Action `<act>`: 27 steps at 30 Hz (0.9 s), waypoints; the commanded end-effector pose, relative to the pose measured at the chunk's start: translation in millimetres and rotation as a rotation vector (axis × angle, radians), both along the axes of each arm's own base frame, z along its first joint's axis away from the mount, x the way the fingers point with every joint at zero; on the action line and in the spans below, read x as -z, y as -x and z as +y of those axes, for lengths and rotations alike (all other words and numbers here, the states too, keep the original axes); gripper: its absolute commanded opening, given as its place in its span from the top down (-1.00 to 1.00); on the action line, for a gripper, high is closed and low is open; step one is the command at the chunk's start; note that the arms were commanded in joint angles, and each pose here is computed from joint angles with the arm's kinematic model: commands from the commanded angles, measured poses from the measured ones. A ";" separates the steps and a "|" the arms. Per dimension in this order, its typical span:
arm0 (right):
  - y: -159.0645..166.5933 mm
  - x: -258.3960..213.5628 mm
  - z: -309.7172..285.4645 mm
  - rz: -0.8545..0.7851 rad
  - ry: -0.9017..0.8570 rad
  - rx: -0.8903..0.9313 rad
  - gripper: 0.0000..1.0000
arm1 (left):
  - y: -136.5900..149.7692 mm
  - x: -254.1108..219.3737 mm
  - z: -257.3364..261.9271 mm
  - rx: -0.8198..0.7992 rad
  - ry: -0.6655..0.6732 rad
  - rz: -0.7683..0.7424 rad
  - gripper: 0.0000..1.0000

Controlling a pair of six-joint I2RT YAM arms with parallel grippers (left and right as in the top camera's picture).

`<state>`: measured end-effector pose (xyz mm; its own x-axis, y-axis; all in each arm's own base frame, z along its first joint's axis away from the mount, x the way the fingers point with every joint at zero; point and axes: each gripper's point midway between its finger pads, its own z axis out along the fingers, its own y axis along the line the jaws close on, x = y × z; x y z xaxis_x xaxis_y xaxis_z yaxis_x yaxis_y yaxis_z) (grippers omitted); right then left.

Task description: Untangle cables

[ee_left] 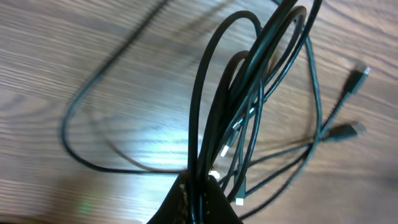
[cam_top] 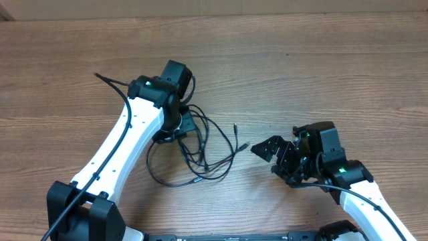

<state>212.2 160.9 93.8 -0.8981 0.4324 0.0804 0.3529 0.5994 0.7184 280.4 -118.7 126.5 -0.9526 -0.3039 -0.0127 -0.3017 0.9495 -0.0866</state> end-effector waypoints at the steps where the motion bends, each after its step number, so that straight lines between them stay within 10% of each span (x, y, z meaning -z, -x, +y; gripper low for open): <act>1: 2.7 -7.8 5.0 0.035 -0.042 0.017 -1.00 | 8.8 -0.3 -19.4 0.023 0.109 0.045 0.92; 10: 26.6 -0.6 8.4 0.307 -0.092 0.150 -0.68 | -5.8 -17.7 -69.7 0.231 0.388 -0.046 0.92; 27: 23.5 -11.8 47.0 0.219 -0.104 0.106 -0.58 | -8.8 -18.7 -72.4 0.238 0.394 -0.062 0.92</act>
<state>183.0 208.1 101.8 -0.8266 0.4593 0.3253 0.5425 0.4965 0.6776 292.7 -185.8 144.1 -0.9947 -0.1025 -0.0013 -0.0911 0.8902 -0.4464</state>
